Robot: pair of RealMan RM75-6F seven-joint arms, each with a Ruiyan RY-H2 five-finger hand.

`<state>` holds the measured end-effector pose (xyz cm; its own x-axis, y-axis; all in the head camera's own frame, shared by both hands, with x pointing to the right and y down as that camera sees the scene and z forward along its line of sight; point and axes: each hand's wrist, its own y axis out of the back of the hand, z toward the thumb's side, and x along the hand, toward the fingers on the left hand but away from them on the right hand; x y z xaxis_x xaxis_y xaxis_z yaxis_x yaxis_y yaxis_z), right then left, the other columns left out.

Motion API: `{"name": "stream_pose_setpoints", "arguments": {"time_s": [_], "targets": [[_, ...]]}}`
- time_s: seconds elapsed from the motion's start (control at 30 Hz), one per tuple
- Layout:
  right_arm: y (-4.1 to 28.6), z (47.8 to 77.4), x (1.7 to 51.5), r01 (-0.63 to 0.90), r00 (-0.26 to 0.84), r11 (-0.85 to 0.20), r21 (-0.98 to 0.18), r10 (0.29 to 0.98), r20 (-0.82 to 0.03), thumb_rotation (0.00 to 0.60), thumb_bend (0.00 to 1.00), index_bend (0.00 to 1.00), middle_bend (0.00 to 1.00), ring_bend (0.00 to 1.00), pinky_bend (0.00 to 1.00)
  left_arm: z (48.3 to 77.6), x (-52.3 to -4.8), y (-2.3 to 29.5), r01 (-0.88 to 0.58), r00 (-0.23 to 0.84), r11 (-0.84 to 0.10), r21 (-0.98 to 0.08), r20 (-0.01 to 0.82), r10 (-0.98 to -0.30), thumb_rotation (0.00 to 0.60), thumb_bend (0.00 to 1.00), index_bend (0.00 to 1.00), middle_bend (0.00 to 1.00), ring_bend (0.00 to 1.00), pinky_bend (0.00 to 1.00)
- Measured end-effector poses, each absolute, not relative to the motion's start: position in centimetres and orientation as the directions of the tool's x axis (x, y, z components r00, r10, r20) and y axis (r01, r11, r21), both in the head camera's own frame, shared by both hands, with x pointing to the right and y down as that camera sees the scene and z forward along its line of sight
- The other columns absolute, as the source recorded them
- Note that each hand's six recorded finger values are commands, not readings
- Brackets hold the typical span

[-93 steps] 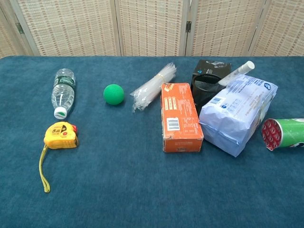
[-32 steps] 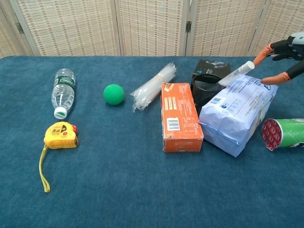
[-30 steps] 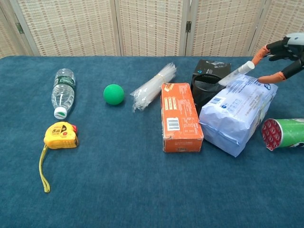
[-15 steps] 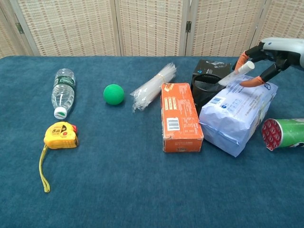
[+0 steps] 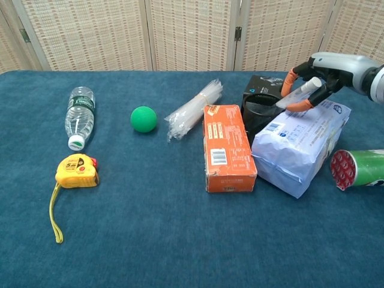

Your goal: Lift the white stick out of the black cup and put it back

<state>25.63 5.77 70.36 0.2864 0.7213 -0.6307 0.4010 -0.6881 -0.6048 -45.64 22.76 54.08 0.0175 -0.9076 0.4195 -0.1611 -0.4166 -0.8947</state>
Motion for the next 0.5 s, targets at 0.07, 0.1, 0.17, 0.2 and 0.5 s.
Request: {"name": "stream_pose_setpoints", "arguments": {"time_s": [0.07, 0.1, 0.17, 0.2, 0.5], "targets": [[5.78, 70.41, 25.44, 0.398, 0.289, -0.690, -0.605, 0.720, -0.631, 0.600, 0.20, 0.49, 0.27, 0.00, 0.01, 54.12, -45.68, 22.77, -0.163, 0.017, -0.417, -0.894, 0.420, -0.907, 0.600, 0.29, 0.14, 0.12, 0.13, 0.14], [5.78, 70.45, 25.43, 0.397, 0.288, -0.690, -0.605, 0.720, -0.632, 0.600, 0.20, 0.50, 0.27, 0.00, 0.01, 54.14, -45.73, 22.80, -0.162, 0.017, -0.418, -0.894, 0.421, -0.907, 0.600, 0.29, 0.14, 0.12, 0.13, 0.14], [5.77, 70.55, 25.46, 0.398, 0.284, -0.690, -0.605, 0.720, -0.634, 0.600, 0.20, 0.50, 0.27, 0.00, 0.01, 54.15, -45.78, 22.83, -0.163, 0.017, -0.419, -0.893, 0.422, -0.906, 0.600, 0.29, 0.14, 0.12, 0.13, 0.14], [5.78, 70.61, 25.47, 0.399, 0.282, -0.690, -0.604, 0.719, -0.635, 0.600, 0.20, 0.50, 0.27, 0.00, 0.01, 54.14, -45.83, 22.84, -0.164, 0.015, -0.418, -0.893, 0.422, -0.907, 0.600, 0.29, 0.14, 0.12, 0.13, 0.14], [5.72, 70.78, 25.17, 0.398, 0.285, -0.689, -0.605, 0.720, -0.633, 0.600, 0.32, 0.55, 0.29, 0.00, 0.01, 54.15, -46.09, 22.94, -0.169, 0.008, -0.416, -0.893, 0.421, -0.907, 0.600, 0.29, 0.14, 0.12, 0.13, 0.14]]}}
